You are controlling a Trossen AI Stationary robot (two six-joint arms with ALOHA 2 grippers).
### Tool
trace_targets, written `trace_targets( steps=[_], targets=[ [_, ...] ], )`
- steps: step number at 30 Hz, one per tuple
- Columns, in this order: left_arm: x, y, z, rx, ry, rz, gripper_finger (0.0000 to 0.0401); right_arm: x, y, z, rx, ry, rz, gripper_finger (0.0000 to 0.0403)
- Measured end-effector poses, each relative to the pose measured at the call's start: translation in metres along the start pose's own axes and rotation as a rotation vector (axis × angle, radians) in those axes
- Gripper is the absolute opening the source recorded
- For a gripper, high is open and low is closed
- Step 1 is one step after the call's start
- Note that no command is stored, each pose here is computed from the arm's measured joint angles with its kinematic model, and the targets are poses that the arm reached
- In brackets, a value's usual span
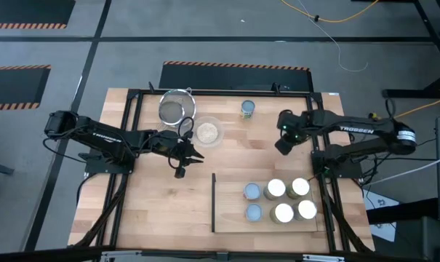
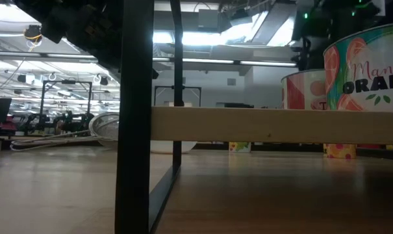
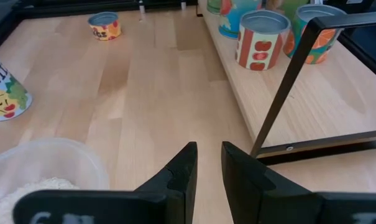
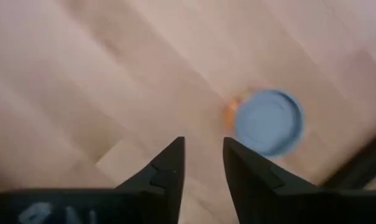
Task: Pick and place cans onto a shelf
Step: Put the yellow can on the shelf
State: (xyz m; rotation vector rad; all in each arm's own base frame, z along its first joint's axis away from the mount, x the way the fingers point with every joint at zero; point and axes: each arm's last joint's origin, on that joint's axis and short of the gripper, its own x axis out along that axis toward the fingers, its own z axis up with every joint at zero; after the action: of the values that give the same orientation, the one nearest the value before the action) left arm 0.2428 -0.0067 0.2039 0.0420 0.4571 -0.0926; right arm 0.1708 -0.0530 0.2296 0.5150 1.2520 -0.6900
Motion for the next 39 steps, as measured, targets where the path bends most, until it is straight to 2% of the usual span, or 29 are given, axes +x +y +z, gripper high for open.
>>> trace_targets(
  steps=[4,11,16,20,26,39],
  targets=[
    [0.000,0.000,0.000,-0.001,0.000,0.000,0.0066,0.015,-0.012,0.001,0.108,0.001,-0.017,0.0113],
    [0.000,0.000,0.000,-0.001,-0.001,0.001,0.0066,0.024,-0.021,0.011,0.192,-0.086,0.007,0.0113],
    [0.000,0.000,0.000,0.000,-0.001,0.001,0.0066,0.035,-0.029,0.009,0.235,-0.082,-0.008,0.0113],
    [0.000,0.000,0.000,0.000,0.000,0.001,0.0066,0.050,-0.035,0.000,0.259,-0.061,-0.026,0.0113],
    [0.000,0.000,0.000,0.000,0.000,0.001,0.0066,0.067,-0.039,-0.004,0.286,-0.112,-0.009,0.0113],
    [0.000,0.000,0.000,0.000,0.000,0.001,0.0066,0.079,-0.042,-0.012,0.290,-0.108,-0.016,0.0113]
  ],
)
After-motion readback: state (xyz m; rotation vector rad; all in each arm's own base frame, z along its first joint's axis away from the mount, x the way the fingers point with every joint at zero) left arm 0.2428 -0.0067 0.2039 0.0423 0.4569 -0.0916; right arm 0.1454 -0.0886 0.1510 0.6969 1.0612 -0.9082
